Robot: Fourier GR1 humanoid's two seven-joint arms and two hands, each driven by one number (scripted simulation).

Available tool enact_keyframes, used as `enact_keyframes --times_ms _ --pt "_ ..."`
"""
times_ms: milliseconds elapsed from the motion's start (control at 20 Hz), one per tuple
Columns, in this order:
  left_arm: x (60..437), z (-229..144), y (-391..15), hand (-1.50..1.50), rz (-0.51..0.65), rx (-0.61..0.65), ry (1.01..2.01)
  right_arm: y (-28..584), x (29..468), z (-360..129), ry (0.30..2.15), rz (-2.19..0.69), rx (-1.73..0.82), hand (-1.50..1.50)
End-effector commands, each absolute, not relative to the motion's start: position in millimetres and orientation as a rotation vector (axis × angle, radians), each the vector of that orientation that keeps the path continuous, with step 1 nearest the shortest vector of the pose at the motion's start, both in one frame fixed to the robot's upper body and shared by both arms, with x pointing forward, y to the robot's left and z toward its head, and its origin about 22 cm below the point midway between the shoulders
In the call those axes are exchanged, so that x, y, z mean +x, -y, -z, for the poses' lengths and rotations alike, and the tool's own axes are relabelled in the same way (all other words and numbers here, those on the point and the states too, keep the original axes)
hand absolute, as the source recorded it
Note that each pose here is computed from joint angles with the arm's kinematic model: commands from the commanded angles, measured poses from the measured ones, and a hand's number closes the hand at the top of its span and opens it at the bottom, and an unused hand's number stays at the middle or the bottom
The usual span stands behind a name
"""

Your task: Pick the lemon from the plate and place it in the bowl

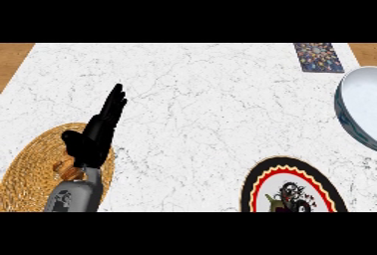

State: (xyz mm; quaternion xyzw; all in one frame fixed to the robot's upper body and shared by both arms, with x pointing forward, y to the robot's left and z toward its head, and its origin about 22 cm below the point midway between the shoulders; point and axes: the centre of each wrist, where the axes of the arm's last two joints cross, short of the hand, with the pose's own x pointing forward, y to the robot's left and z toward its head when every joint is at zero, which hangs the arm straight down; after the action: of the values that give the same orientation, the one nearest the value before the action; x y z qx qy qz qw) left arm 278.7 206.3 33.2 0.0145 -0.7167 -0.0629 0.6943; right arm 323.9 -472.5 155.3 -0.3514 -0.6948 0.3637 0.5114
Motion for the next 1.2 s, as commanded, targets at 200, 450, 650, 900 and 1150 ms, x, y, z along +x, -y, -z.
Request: enact_keyframes --times_ms 200,450,650,900,1150 --pt "277 -32 -199 0.0 0.134 0.02 1.597 490 339 -120 1.536 -0.885 -0.561 -1.5" --pt "268 -29 -214 0.0 0.153 0.037 1.594 495 335 -95 1.673 -0.817 -0.424 -1.5" --pt "270 -27 -207 0.0 0.138 0.038 1.583 501 348 -129 1.821 -0.631 -0.381 -1.5" --pt "273 -28 -214 0.0 0.132 0.047 1.604 521 336 -141 1.879 -0.482 -0.342 -1.5" --pt "278 -28 -216 0.0 0.128 0.061 1.604 558 307 -164 1.82 -0.359 -0.258 -1.5"
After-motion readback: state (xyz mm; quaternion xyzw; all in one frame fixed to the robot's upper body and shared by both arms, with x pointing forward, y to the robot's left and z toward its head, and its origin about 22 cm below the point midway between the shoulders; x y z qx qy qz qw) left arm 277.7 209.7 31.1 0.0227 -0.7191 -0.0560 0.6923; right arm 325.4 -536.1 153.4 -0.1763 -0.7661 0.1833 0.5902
